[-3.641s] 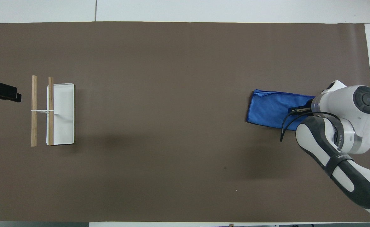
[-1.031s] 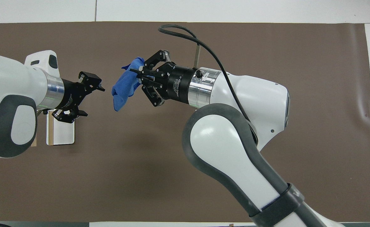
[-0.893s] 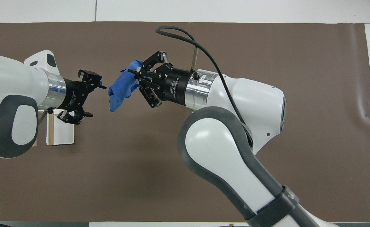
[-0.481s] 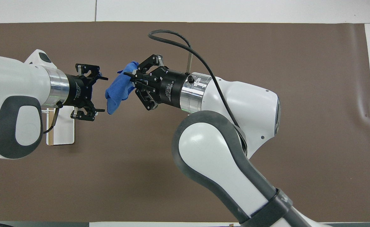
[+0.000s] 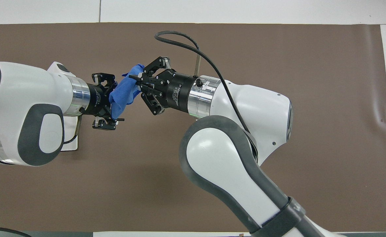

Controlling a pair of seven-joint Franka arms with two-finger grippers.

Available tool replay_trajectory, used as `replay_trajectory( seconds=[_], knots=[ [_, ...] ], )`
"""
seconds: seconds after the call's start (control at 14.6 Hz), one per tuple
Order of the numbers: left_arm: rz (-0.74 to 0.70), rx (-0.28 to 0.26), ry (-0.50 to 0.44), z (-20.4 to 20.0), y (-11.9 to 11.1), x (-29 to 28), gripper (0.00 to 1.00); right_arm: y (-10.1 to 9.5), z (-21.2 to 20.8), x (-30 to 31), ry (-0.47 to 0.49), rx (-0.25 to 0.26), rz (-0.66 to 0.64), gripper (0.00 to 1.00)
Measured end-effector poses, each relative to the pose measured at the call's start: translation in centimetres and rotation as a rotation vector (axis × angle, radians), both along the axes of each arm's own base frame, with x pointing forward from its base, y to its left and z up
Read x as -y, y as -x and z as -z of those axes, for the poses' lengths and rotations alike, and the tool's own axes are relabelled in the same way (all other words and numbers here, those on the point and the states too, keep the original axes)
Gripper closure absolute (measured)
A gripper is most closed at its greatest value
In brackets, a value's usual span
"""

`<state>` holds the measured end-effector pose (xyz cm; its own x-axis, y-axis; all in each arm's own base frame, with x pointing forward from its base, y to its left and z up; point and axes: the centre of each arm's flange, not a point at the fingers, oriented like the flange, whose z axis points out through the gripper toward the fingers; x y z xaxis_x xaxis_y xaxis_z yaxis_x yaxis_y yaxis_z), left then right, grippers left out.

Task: Right arm passes towel to left arm to hang
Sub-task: 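Grasp the towel with the left gripper while the right gripper holds it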

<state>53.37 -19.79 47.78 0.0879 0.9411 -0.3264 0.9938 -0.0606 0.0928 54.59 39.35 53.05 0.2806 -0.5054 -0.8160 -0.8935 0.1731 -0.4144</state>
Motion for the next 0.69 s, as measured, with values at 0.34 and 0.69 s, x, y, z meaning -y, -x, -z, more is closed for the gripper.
replay_trajectory(
  seconds=[0.34, 0.69],
  knots=[
    [-0.020, 0.017, 0.005, -0.4, -0.4, -0.4, 0.56, 0.0, 0.3, -0.2, 0.009, 0.012, 0.030, 0.96],
    [-0.040, 0.046, 0.015, -1.8, -1.2, -1.2, 0.98, 0.1, 0.5, -0.5, 0.013, 0.013, 0.034, 0.96]
  ],
)
